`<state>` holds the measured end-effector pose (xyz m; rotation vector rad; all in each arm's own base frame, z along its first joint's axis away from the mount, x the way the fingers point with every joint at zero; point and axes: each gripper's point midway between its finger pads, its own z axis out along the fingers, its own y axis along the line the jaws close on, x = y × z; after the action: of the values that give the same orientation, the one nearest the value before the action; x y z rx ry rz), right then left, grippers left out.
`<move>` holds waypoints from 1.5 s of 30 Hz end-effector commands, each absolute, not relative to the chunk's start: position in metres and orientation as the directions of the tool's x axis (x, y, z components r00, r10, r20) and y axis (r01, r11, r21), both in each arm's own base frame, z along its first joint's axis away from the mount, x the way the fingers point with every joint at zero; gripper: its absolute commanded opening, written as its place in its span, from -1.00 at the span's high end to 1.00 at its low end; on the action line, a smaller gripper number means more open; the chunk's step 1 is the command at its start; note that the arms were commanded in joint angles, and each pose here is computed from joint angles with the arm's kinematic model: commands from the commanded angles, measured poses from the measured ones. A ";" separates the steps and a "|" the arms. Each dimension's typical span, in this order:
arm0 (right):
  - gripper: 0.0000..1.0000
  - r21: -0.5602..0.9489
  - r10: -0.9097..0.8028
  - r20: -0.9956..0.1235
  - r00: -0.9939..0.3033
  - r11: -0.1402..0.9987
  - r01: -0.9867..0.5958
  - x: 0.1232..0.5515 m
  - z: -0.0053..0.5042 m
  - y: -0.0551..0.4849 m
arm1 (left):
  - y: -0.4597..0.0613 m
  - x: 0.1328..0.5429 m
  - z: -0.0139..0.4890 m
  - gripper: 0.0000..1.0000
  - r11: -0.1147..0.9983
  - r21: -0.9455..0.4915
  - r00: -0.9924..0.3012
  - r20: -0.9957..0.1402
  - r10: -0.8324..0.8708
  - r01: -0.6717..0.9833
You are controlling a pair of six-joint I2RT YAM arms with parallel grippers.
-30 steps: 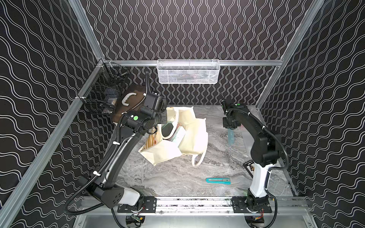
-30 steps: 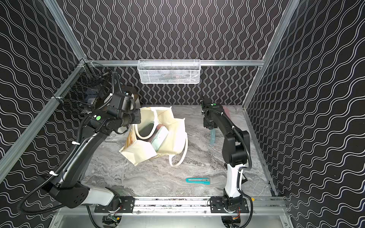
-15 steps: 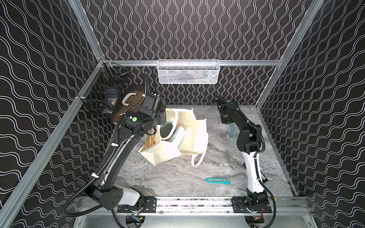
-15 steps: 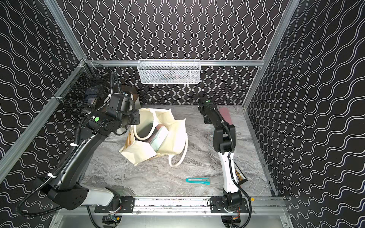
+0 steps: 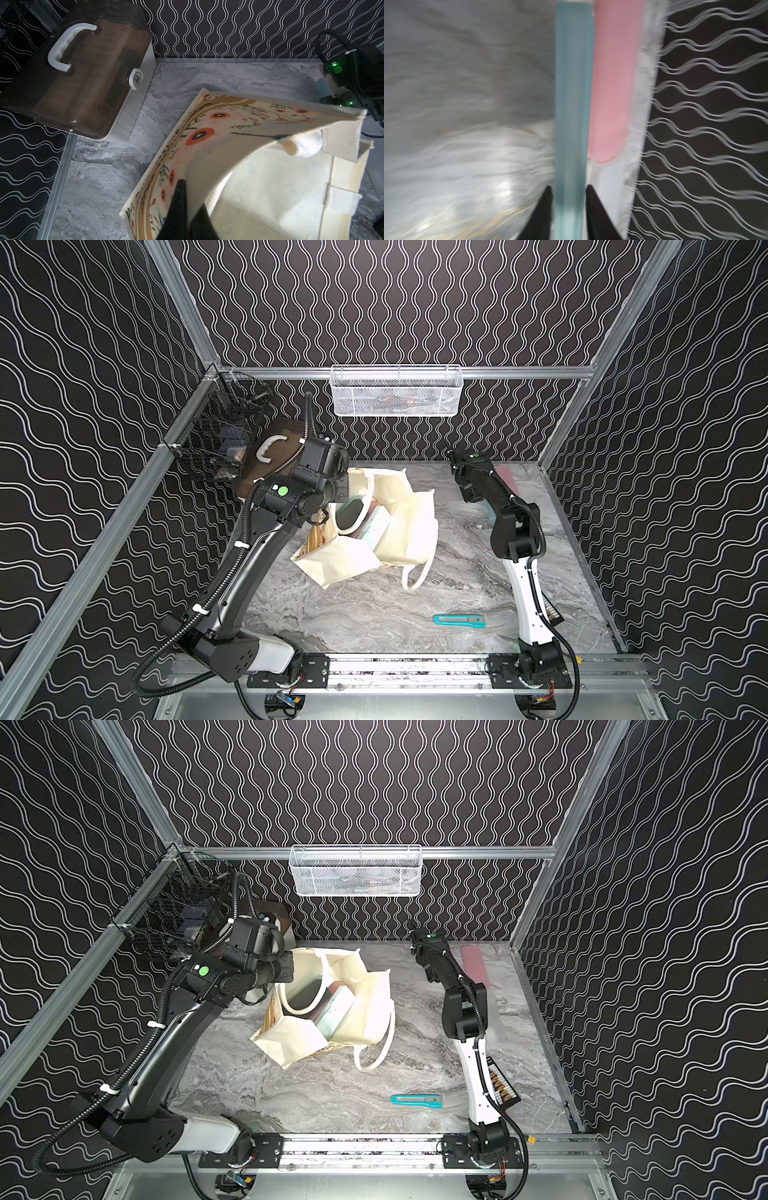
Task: Take out the pencil case from the canvas bag
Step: Place the pencil case at the center of the board, then move the pencil case to the center of the board.
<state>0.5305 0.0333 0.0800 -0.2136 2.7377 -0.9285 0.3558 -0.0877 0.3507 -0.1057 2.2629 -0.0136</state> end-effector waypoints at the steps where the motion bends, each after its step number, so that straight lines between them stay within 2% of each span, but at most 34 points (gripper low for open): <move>1: 0.16 -0.508 -0.192 -0.213 -0.958 0.859 -0.060 0.526 0.086 0.054 | -0.083 0.360 0.365 1.00 0.993 -0.063 -0.588 -0.801 -0.108 -0.096; 5: -0.29 -0.390 -0.163 -0.261 -0.951 0.919 -0.050 0.524 0.096 0.072 | -0.084 0.359 0.364 1.00 0.993 -0.065 -0.591 -0.799 -0.109 -0.095; 6: -0.34 -0.364 -0.154 -0.273 -0.950 0.930 -0.047 0.524 0.098 0.075 | -0.083 0.359 0.364 1.00 0.993 -0.065 -0.591 -0.799 -0.109 -0.096; 11: -0.37 -0.194 -0.054 -0.364 -0.930 0.981 0.019 0.518 0.126 0.077 | -0.090 0.362 0.369 1.00 0.995 -0.077 -0.585 -0.805 -0.098 -0.061; 17: -0.65 -0.020 0.125 -0.414 -0.902 0.989 0.146 0.499 0.136 0.040 | -0.099 0.378 0.380 1.00 0.996 -0.079 -0.563 -0.823 -0.083 -0.030; 21: -0.86 0.076 0.222 -0.405 -0.887 0.975 0.209 0.483 0.127 0.018 | -0.106 0.393 0.383 1.00 0.996 -0.085 -0.555 -0.828 -0.083 -0.022; 28: -0.97 0.077 0.212 -0.356 -0.910 0.977 0.197 0.468 0.098 0.011 | -0.117 0.410 0.384 1.00 0.994 -0.112 -0.554 -0.826 -0.103 -0.016; 45: -0.98 0.045 0.106 -0.245 -0.964 0.994 0.098 0.460 0.048 0.024 | -0.104 0.393 0.379 1.00 0.993 -0.103 -0.566 -0.816 -0.119 -0.060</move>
<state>0.4602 0.0200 0.0511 0.1998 2.8716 0.0555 0.3878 -0.1076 0.3549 -0.0768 2.2687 -0.0614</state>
